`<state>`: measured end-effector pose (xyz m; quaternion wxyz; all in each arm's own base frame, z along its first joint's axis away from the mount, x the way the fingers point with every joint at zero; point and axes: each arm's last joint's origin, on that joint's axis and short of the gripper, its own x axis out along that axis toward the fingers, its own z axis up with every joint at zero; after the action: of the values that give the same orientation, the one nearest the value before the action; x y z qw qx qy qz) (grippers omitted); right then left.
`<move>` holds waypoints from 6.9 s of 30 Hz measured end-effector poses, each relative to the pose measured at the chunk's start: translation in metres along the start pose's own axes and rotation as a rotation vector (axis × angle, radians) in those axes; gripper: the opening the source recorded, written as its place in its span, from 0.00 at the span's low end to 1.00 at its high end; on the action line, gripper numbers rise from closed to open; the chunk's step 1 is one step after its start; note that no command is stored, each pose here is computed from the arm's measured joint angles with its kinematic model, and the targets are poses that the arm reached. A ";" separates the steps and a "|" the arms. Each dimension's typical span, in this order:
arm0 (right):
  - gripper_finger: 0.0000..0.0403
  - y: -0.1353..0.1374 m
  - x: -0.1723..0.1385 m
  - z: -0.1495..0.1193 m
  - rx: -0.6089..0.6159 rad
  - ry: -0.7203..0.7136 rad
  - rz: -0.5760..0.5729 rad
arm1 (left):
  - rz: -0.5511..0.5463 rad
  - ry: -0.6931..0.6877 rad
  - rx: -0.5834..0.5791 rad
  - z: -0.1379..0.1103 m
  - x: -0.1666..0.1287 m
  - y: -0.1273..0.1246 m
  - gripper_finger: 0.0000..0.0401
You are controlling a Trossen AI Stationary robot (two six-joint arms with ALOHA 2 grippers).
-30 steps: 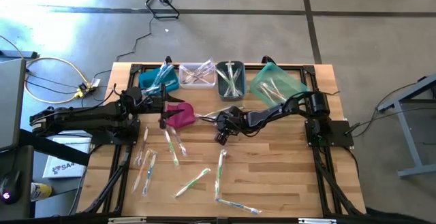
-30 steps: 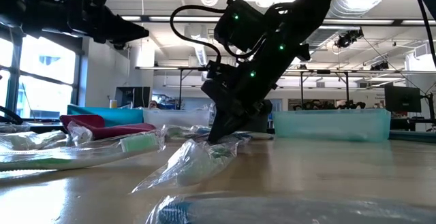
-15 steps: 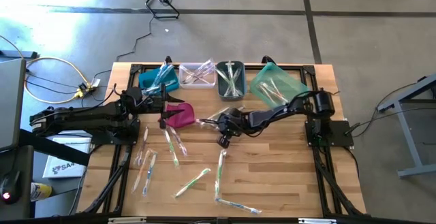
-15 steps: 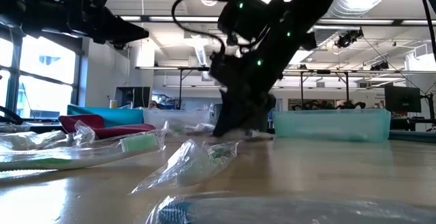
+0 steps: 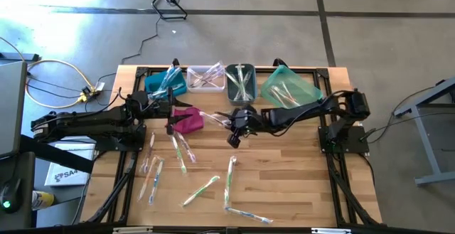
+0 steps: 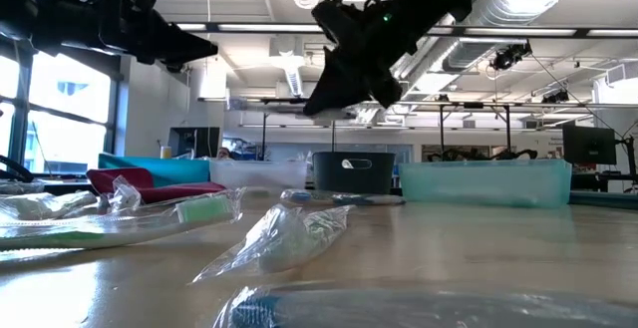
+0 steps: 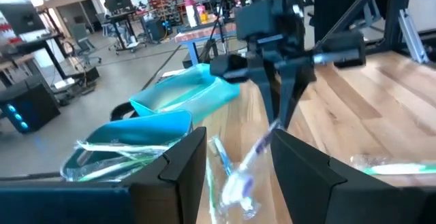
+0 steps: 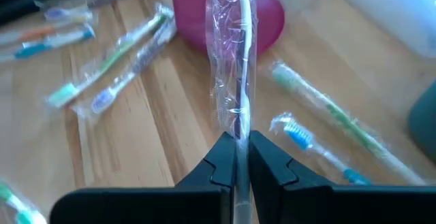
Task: Pick & Place Toothbrushes
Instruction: Put the violet toothbrush into the white bin
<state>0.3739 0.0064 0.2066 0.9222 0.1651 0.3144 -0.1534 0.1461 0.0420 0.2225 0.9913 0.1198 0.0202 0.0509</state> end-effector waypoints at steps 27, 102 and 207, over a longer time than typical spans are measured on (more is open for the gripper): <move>0.04 -0.003 -0.039 0.038 -0.076 -0.335 -0.250 | 0.054 -0.115 0.113 0.012 -0.001 0.003 0.40; 0.04 0.009 -0.020 0.050 -0.205 -0.514 -0.073 | -0.248 -0.249 -0.307 0.003 0.034 0.053 0.40; 0.66 0.017 -0.064 0.052 -0.247 -0.436 0.010 | -0.213 -0.273 -0.265 0.014 0.051 0.037 0.05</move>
<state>0.3599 0.0118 0.2896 0.9821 0.0156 0.1237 -0.1410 0.1937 0.0793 0.2437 0.9917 -0.0085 -0.1088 -0.0686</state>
